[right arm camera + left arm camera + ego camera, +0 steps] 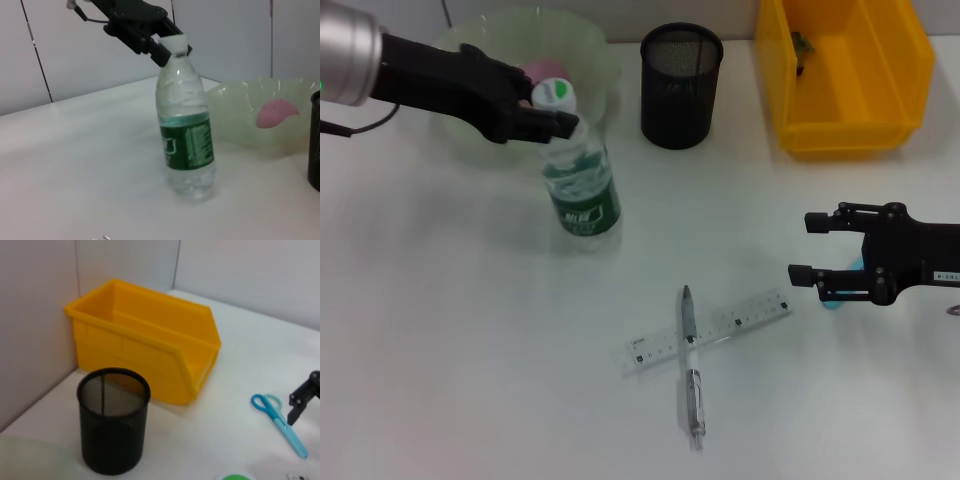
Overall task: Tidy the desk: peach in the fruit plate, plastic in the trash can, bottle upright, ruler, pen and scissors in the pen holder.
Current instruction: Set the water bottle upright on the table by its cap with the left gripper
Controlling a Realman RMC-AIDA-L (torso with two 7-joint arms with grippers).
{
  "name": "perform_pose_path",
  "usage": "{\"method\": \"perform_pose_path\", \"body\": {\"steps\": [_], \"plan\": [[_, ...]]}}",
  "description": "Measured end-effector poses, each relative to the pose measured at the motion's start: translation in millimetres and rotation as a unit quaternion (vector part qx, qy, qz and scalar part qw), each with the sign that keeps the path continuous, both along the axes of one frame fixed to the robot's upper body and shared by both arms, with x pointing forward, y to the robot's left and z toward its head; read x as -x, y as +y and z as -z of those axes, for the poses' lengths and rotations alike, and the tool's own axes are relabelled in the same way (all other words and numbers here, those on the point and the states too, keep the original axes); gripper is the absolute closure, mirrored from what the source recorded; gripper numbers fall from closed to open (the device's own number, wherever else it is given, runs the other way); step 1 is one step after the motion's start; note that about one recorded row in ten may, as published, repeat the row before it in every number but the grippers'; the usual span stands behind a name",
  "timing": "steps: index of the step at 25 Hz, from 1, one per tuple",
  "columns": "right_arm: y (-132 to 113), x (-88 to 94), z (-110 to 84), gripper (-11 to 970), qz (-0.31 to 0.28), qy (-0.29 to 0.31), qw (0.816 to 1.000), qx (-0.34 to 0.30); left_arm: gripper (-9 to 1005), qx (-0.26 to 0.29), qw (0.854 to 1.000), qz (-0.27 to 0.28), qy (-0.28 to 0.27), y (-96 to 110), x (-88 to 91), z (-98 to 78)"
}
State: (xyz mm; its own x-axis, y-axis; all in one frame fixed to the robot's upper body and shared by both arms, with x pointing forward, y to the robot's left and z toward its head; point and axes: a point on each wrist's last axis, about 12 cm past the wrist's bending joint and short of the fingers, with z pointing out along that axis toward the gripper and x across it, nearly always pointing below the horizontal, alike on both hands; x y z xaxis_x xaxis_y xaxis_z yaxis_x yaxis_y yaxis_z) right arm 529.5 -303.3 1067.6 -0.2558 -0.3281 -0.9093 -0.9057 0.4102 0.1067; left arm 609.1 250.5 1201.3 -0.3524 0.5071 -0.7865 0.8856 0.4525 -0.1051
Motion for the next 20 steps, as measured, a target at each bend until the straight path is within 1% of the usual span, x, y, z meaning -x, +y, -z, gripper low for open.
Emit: {"method": "perform_pose_path", "body": {"steps": [1,3,4,5,6,7,8,10,11,12,13,15,17,20], "plan": [[0.0,0.0,0.0,199,0.0,0.0,1.0,0.0,514,0.0,1.0,0.0,0.0,0.0,0.0,0.0],[-0.1,-0.1,-0.2,200,0.0,0.0,1.0,0.0,512,0.013,1.0,-0.01,-0.003,9.4,2.8,1.2],[-0.1,-0.3,-0.3,200,0.0,-0.001,1.0,0.0,511,0.015,1.0,-0.011,-0.004,10.6,3.2,1.4],[-0.1,-0.5,-0.5,200,0.0,-0.001,1.0,0.0,510,0.023,0.999,-0.021,-0.008,18.6,5.5,3.0],[-0.1,-0.5,-0.5,200,0.0,-0.001,1.0,0.0,509,0.023,0.999,-0.021,-0.008,18.6,5.5,3.0],[0.1,-0.7,-0.8,200,0.0,-0.002,1.0,0.0,508,0.027,0.999,-0.03,-0.011,24.7,7.3,4.5],[0.1,-0.7,-0.8,200,0.0,-0.002,1.0,0.0,507,0.027,0.999,-0.03,-0.011,24.7,7.3,4.5],[0.6,-1.1,-1.0,200,0.0,-0.002,1.0,-0.001,505,0.033,0.998,-0.042,-0.015,34.2,10.4,7.2],[0.6,-1.1,-1.0,200,0.0,-0.002,1.0,-0.001,504,0.033,0.998,-0.042,-0.015,34.2,10.4,7.2],[1.2,-1.3,-1.0,200,-0.001,-0.002,1.0,-0.001,503,0.035,0.998,-0.051,-0.018,41.1,12.8,9.0],[1.4,-1.3,-1.1,200,-0.001,-0.002,1.0,-0.001,502,0.035,0.998,-0.051,-0.018,41.1,12.8,9.0],[1.5,-1.4,-1.1,200,-0.001,-0.003,1.0,-0.001,500,0.035,0.997,-0.066,-0.024,53.1,16.9,12.8],[1.5,-1.4,-1.2,200,-0.001,-0.003,1.0,-0.001,498,0.035,0.997,-0.069,-0.026,55.9,18.1,13.8],[1.6,-1.4,-1.2,200,-0.001,-0.003,1.0,-0.001,494,0.042,0.995,-0.084,-0.041,68.4,21.9,14.9]]}}
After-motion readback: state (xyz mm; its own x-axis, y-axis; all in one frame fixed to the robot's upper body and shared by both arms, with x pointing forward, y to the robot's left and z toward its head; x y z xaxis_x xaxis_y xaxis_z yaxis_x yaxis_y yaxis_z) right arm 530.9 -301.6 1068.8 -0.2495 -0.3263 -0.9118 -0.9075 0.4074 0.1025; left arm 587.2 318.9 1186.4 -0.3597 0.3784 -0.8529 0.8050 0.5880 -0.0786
